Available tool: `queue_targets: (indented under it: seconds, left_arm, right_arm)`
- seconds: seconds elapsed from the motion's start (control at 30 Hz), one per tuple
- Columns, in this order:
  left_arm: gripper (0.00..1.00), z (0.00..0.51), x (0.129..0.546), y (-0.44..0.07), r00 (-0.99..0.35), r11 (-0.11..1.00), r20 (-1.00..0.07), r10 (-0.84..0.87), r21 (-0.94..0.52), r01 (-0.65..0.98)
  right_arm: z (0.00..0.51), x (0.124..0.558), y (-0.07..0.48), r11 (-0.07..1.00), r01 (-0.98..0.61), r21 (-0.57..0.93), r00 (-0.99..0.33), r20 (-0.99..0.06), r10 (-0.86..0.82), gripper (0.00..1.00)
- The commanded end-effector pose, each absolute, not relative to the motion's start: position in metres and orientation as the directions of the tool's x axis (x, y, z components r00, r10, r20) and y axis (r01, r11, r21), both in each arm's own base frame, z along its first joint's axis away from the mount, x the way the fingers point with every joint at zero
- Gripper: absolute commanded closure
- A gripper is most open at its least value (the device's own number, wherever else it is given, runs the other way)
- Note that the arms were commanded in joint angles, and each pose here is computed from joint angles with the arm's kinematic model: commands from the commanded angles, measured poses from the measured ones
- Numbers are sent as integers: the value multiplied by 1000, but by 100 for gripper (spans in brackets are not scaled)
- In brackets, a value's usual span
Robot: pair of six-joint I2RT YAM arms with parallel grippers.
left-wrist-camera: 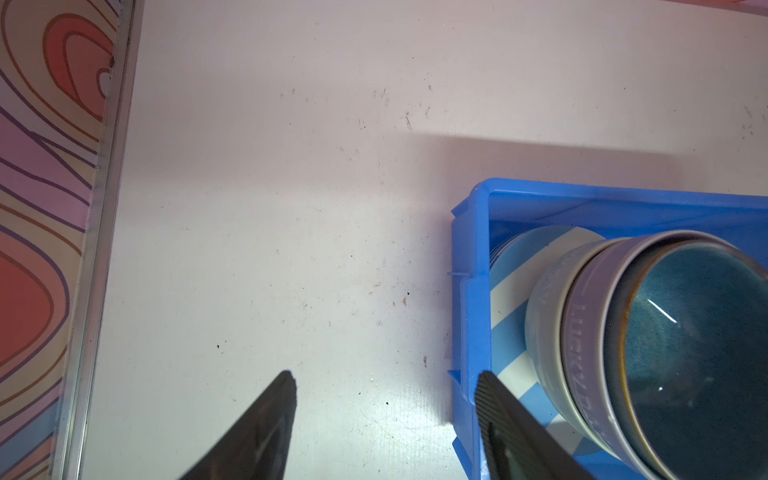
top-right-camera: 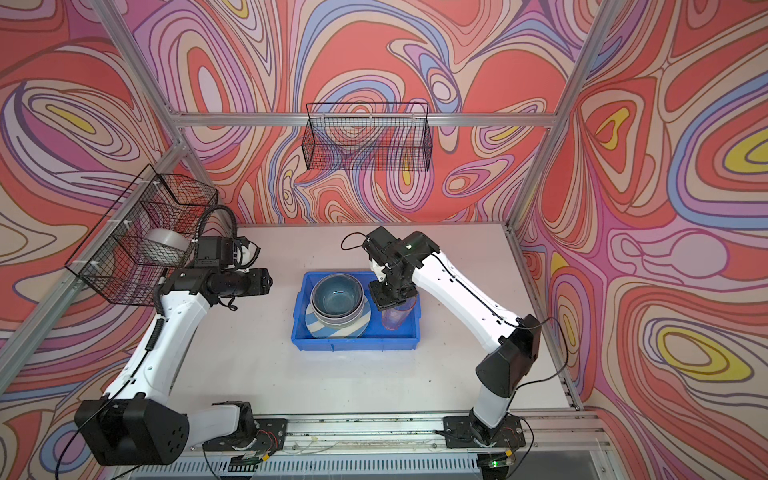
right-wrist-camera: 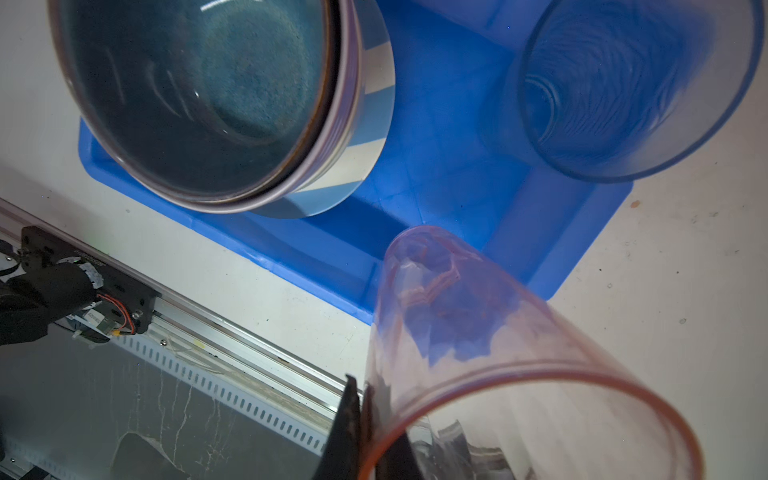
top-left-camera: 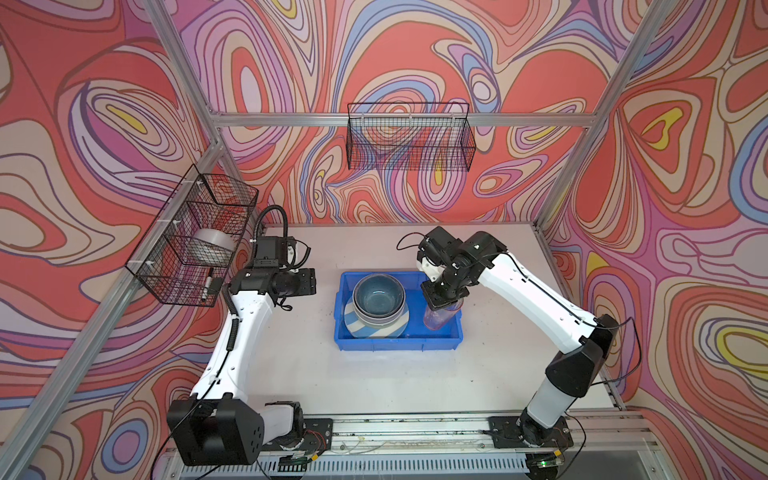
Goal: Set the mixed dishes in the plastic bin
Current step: 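Carry the pink cup with the right gripper and lower it into the bin, then open the right gripper and raise it away from the pink cup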
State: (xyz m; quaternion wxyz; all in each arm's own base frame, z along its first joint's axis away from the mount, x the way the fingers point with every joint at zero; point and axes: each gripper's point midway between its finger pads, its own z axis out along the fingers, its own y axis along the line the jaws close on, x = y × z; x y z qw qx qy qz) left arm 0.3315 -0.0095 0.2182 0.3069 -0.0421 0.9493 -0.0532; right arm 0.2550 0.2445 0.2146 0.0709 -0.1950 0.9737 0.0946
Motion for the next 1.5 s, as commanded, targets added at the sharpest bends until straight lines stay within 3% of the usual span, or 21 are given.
queue_targets:
  seconds: [0.0,1.07,1.47]
  left_arm:
    - [28,233,331,-9,-788,990,-605,-115,-134,-41]
    - [27,233,328,-11,-790,990,-602,-113,-140,-35]
    - [27,234,326,-10,-788,990,-605,-114,-138,-38]
  right_arm:
    - [212,257,245,912,-374,169,-918,-209,-338,100]
    - [142,250,224,948,-297,116,-953,-95,-287,100]
    - [143,249,226,948,-293,126,-955,-94,-282,77]
